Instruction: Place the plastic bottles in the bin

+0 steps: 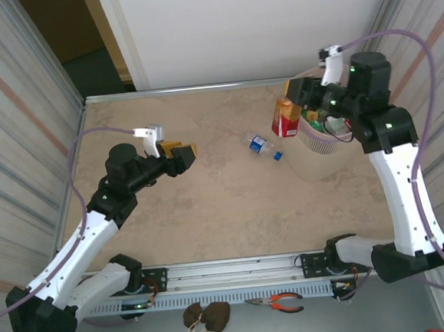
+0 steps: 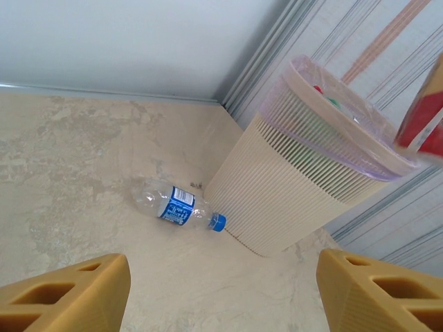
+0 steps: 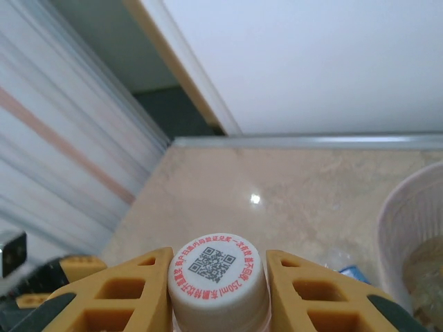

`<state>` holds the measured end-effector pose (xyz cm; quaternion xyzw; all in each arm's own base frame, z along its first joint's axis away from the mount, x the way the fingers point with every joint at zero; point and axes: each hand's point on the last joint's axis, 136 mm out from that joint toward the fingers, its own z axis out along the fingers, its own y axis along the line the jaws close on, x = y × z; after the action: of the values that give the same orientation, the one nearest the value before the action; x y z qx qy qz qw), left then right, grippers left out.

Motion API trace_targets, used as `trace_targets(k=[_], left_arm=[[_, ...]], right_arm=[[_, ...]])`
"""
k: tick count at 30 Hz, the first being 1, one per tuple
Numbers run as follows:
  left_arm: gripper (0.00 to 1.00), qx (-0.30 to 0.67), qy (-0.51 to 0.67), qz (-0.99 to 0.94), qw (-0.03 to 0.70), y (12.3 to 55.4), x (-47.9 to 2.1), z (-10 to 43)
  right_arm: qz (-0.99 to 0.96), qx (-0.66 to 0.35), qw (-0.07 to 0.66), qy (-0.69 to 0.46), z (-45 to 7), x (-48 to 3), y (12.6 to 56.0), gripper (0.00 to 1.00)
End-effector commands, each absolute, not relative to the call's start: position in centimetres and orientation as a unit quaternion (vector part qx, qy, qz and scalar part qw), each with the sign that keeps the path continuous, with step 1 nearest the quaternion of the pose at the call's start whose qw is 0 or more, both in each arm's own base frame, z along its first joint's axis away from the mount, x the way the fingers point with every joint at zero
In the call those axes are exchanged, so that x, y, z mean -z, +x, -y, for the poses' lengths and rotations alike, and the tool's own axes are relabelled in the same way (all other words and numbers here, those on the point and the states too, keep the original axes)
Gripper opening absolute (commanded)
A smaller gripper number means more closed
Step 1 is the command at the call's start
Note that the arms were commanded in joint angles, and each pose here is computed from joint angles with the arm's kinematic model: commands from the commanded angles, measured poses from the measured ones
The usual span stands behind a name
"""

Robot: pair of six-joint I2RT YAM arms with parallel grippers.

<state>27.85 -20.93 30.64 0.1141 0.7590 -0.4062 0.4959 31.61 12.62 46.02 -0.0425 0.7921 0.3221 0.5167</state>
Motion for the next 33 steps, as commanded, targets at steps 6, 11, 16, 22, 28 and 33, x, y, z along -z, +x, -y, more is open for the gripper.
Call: trace_targets(k=[6, 11, 16, 22, 28, 33], left_arm=[[0.71, 0.424, 0.139, -0.734, 0.512, 27.6, -32.8, 21.5], [0.7, 0.431, 0.15, -0.726, 0.515, 27.3, -33.4, 21.7], [0.7, 0.437, 0.16, -0.718, 0.518, 27.0, -33.9, 21.9], [0.7, 0.44, 0.162, -0.714, 0.519, 27.0, -34.0, 22.0], [0.7, 0.44, 0.162, -0.714, 0.519, 26.9, -34.1, 22.0], [0.7, 0.44, 0.16, -0.714, 0.521, 26.9, -34.2, 21.9]], right_arm=[[-0.729, -0.347, 0.586, 0.065, -6.7, -50.1, 31.2, 0.26], [-0.72, -0.338, 0.59, 0.138, -2.3, -48.8, 32.2, 0.25], [-0.722, -0.33, 0.574, 0.2, 1.2, -45.8, 33.0, 0.24], [-0.733, -0.325, 0.548, 0.239, 3.7, -41.9, 33.8, 0.24], [-0.745, -0.322, 0.522, 0.263, 4.7, -38.4, 34.3, 0.24], [-0.757, -0.324, 0.494, 0.278, 4.7, -35.2, 34.4, 0.24]])
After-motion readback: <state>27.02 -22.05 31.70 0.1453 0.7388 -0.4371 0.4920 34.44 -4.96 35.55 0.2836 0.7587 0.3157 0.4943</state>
